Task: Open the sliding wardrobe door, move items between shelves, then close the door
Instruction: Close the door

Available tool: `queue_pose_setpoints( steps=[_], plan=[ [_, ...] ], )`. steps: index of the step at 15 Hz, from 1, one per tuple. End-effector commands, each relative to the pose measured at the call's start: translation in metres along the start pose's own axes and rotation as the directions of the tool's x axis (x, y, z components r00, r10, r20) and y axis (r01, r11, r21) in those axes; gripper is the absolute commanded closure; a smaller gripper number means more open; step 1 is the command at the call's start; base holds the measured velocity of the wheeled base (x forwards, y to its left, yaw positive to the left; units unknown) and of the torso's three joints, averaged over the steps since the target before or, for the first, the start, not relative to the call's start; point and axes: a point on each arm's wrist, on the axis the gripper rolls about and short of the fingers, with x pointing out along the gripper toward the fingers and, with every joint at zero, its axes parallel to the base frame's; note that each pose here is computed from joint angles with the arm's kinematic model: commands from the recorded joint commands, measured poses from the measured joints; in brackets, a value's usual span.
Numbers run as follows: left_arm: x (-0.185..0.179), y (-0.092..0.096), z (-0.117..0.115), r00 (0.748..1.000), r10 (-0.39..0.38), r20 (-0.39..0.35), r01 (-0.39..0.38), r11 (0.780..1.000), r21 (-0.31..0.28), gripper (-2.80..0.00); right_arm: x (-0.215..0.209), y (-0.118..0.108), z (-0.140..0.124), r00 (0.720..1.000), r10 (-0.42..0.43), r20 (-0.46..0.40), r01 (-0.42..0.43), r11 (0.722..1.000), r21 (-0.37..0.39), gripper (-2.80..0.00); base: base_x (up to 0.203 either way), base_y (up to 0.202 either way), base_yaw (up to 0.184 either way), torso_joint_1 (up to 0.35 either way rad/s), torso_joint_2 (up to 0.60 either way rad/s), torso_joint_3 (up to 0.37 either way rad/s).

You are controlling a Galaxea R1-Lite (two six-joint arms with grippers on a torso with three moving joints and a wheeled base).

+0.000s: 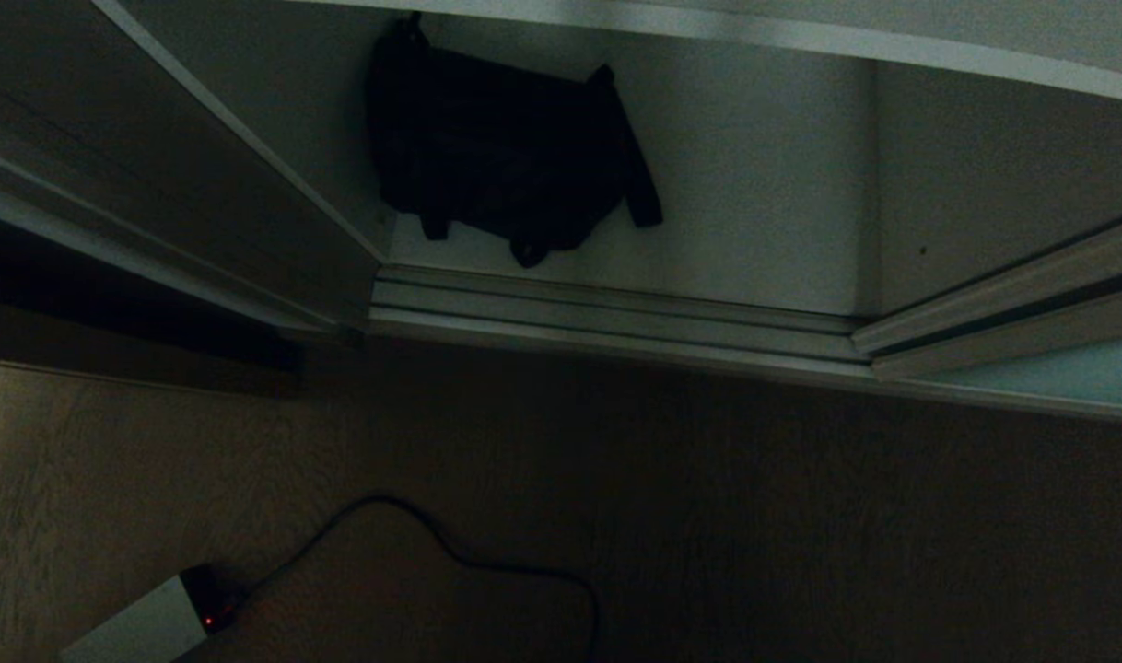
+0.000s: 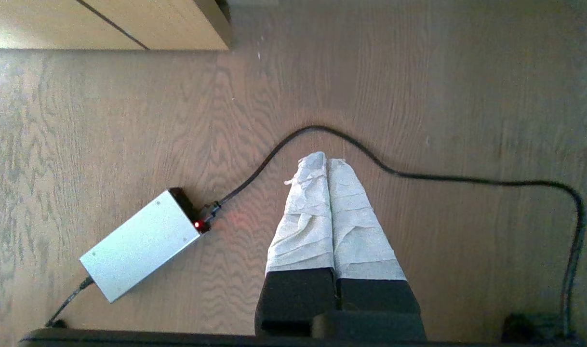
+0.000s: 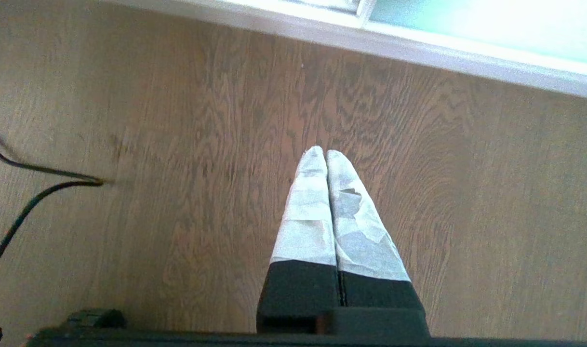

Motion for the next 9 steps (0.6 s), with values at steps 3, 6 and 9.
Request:
queue_pose_setpoints(
  steps=[3,6,9],
  plan=[
    [0.0002,0.0,-0.0001,1.0,-0.002,-0.006,0.002,1.0,0.016,0.0,-0.0003,0.0,-0.0001,1.0,0.001,0.004,-0.001,1.0,0.0,0.0,0.0,0.0,0.0,0.003,0.0,0.194],
    [0.0003,0.0,-0.0001,1.0,-0.002,-0.003,0.002,1.0,0.003,0.0,-0.0004,0.0,-0.0001,1.0,0.001,0.005,-0.001,1.0,0.0,0.0,0.0,0.0,0.0,0.003,0.0,0.207],
    [0.0003,0.0,-0.0001,1.0,-0.002,-0.003,0.002,1.0,0.003,0.0,-0.0004,0.0,-0.0001,1.0,0.001,0.005,-0.001,1.0,0.0,0.0,0.0,0.0,0.0,0.0,0.0,0.203]
  ],
)
